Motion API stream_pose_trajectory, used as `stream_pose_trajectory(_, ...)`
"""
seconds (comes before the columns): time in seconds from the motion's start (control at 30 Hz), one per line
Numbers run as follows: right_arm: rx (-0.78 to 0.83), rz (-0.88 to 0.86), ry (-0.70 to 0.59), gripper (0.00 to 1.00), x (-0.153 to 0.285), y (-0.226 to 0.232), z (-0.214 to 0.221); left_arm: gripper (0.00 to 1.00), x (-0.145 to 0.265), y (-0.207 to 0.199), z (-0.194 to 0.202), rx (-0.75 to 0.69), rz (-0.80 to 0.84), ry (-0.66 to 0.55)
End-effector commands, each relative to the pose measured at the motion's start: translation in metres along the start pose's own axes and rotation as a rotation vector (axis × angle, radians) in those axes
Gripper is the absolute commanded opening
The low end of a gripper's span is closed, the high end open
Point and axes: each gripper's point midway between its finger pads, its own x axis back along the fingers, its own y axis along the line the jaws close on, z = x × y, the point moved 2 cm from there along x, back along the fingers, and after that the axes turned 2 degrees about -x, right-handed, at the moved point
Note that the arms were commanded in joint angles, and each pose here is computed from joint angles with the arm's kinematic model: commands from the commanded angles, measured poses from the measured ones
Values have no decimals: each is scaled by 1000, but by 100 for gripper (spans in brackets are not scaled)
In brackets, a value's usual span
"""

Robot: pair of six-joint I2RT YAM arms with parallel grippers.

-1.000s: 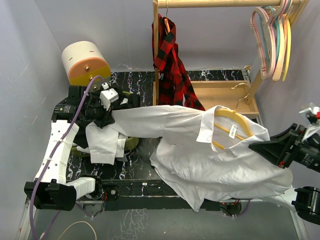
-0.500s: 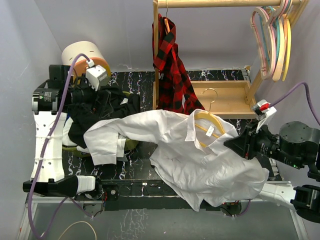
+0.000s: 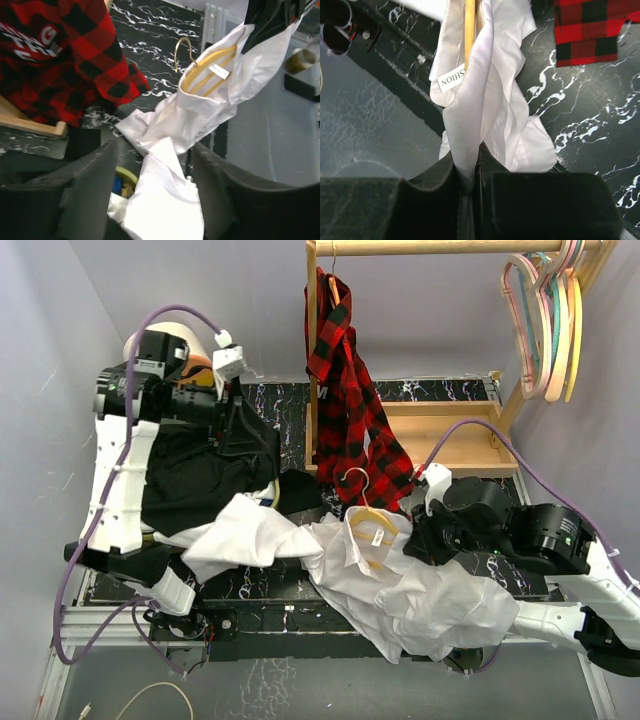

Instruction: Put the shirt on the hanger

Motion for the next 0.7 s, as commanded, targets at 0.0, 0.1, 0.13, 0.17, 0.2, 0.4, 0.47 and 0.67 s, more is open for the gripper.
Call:
stream_pose_trajectory(0.0, -56, 54, -249, 8, 30, -9, -38, 49, -9, -18, -3, -2, 86, -11)
stream_pose_trajectory(0.1, -155, 130, -320, 8, 49, -23, -42, 49, -9, -17, 7, 3, 63, 10)
stream_pose_trajectory(0.13, -174, 113, -332, 8, 53, -22, -42, 50, -9, -18, 12, 10, 59, 19)
stream_pose_trajectory(0.17, -191, 97, -340, 8, 57, -20, -41, 51, -8, -19, 14, 8, 53, 23)
stream_pose_trajectory(0.2, -202, 93, -345, 8, 58, -21, -40, 52, -7, -21, 16, 7, 47, 28)
stream_pose_trajectory(0.4, -282, 300, -441, 8, 57, -55, -47, 52, 2, -36, 25, 5, 11, 49)
stream_pose_trajectory(0.47, -305, 410, -503, 8, 62, -68, -62, 55, 7, -40, 26, 7, -1, 45)
stream_pose_trajectory(0.67, -328, 776, -738, 8, 95, -100, -120, 63, 21, -50, 33, 50, -50, 18)
